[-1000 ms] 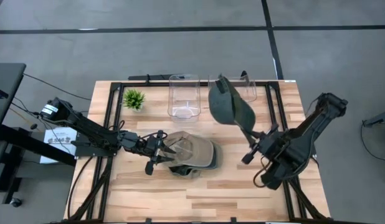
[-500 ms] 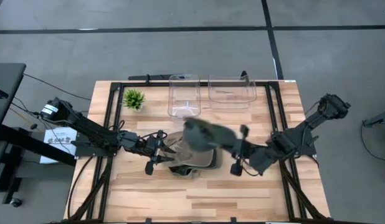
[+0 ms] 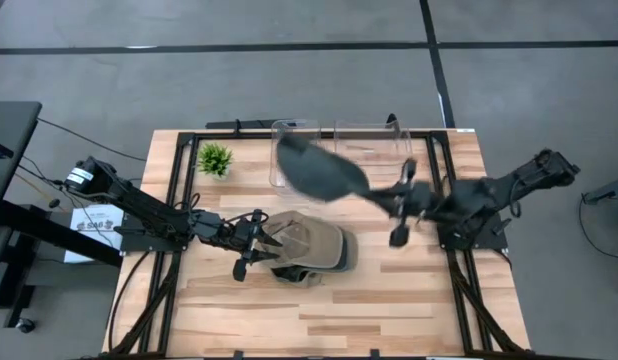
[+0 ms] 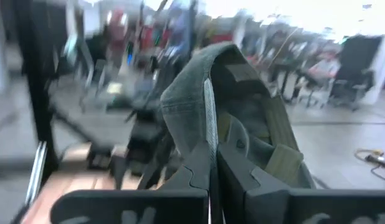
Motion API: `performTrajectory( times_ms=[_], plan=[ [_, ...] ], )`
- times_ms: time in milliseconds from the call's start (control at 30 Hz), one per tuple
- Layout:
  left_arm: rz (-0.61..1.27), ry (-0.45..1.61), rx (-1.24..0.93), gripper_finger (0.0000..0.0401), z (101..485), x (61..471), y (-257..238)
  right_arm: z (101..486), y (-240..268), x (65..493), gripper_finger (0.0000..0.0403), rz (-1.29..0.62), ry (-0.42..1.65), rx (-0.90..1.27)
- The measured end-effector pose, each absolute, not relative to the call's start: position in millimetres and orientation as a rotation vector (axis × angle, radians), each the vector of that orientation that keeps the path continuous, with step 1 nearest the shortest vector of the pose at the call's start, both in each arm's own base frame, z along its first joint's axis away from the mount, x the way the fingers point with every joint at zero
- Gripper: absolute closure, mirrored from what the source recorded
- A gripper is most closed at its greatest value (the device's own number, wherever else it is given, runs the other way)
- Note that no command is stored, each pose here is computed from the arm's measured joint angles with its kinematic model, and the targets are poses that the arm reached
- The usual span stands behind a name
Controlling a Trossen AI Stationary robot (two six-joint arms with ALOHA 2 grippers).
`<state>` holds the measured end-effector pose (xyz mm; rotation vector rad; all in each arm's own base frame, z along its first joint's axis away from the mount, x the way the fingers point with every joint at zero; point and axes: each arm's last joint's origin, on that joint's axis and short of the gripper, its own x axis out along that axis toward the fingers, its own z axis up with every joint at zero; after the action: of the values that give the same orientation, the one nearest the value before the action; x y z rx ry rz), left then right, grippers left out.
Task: Pick & Place hat
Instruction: Put the black cap into the left transparent bin
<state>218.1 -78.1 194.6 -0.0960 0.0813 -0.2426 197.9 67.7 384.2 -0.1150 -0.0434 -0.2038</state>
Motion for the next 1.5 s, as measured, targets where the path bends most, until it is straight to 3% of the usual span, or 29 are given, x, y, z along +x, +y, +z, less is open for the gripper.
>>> performTrajectory(
  times_ms=[167,633,833,1200,1500],
  plan=[
    [-0.243,0.082,-0.096,0.0267,194.6,218.1,-78.1,365.8,32.8,163.3,0.0401,-0.214,-0.263,0.026],
    [-0.243,0.082,-0.096,0.0267,194.6,218.1,-78.1,249.9,-3.5,113.3,0.04,-0.16,-0.666,0.374],
    [-0.242,0.081,-0.096,0.0267,194.6,218.1,-78.0,225.4,-0.4,112.0,0.0399,-0.072,-0.645,0.454],
    [-0.243,0.076,-0.094,0.0267,195.1,218.1,-78.1,216.8,17.3,119.4,0.0399,0.11,-0.529,0.477],
    [-0.221,-0.084,-0.049,0.0267,209.9,218.2,-77.2,210.0,26.1,127.2,0.0399,0.14,-0.464,0.436]
  ],
)
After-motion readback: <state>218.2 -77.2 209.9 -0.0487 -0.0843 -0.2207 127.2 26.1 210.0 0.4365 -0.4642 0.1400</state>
